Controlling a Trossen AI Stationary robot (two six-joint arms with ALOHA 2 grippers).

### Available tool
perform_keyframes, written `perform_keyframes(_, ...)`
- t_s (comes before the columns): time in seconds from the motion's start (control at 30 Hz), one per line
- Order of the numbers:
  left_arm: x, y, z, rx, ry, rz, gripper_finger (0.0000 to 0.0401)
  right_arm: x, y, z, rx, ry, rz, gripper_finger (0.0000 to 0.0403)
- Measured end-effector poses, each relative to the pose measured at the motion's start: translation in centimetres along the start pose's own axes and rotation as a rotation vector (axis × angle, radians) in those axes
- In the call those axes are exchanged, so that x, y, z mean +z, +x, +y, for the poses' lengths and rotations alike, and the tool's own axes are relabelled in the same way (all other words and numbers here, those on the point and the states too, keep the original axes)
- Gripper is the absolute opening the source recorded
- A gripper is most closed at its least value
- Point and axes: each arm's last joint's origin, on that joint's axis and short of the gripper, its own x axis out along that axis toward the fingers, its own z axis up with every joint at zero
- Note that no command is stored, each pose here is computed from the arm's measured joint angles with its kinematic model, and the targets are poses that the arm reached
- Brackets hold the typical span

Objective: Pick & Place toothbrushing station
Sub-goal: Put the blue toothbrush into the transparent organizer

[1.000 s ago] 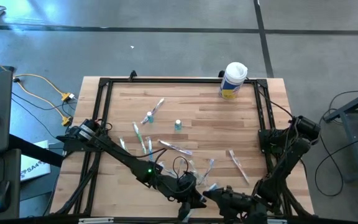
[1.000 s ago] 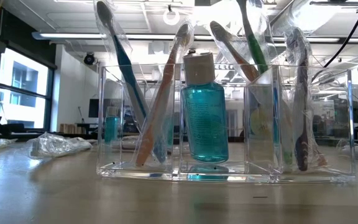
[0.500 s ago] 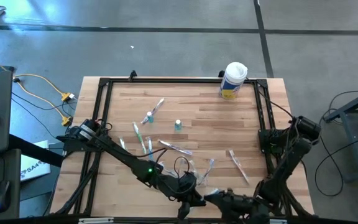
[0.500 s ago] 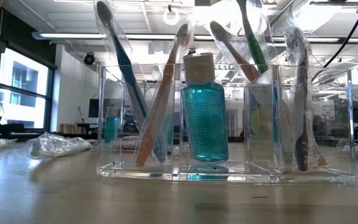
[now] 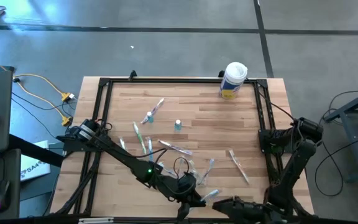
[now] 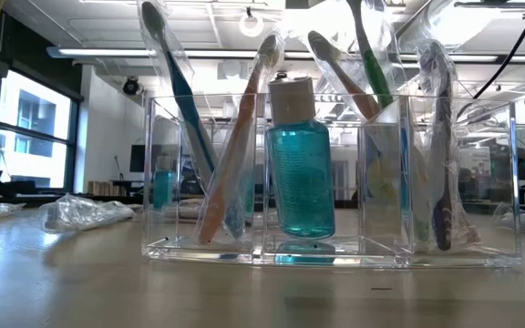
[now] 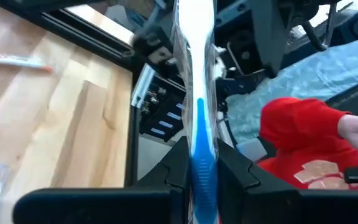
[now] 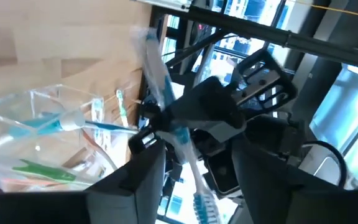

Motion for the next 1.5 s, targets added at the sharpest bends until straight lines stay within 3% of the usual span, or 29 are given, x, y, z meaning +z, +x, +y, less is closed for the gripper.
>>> perform_keyframes(0.17,0.0,-0.4,-0.7,0.088,0.125,-0.101,0.0038,-0.2,-1.2,-0.6,-0.035,0.217,0.038,0.0184)
perform_keyframes(0.37,-0.1,-2.9,-4.4,0.259,0.358,-0.279,0.0038,-0.7,-1.7,-1.0,-0.135,0.531,0.189,0.0184)
perform_keyframes(0.57,-2.9,-5.4,-8.5,0.486,0.581,-0.409,0.0038,-1.1,-1.9,-1.2,-0.24,0.77,0.288,0.0184)
perform_keyframes(0.77,-6.2,-7.4,-9.9,0.652,0.656,-0.445,0.0038,-0.1,-4.4,-1.0,-0.241,0.998,0.176,0.0181)
perform_keyframes(0.93,-6.9,-8.1,-10.0,0.813,0.759,-0.424,0.0038,0.6,-6.7,-0.7,-0.245,1.113,0.114,0.018)
perform_keyframes(1.0,-6.4,-8.4,-10.1,0.827,0.781,-0.419,0.0038,0.9,-7.4,-0.6,-0.241,1.17,0.086,0.018)
perform_keyframes(1.33,-4.6,-6.6,-8.1,0.678,0.723,-0.41,0.0041,1.1,-8.7,-0.2,-0.231,1.272,0.037,0.018)
perform_keyframes(1.4,-5.2,-6.5,-7.4,0.735,0.723,-0.39,0.0041,1.0,-8.7,0.2,-0.229,1.278,0.035,0.018)
perform_keyframes(1.5,-6.0,-7.7,-6.8,0.952,0.766,-0.4,0.004,0.7,-8.8,1.0,-0.224,1.305,0.026,0.018)
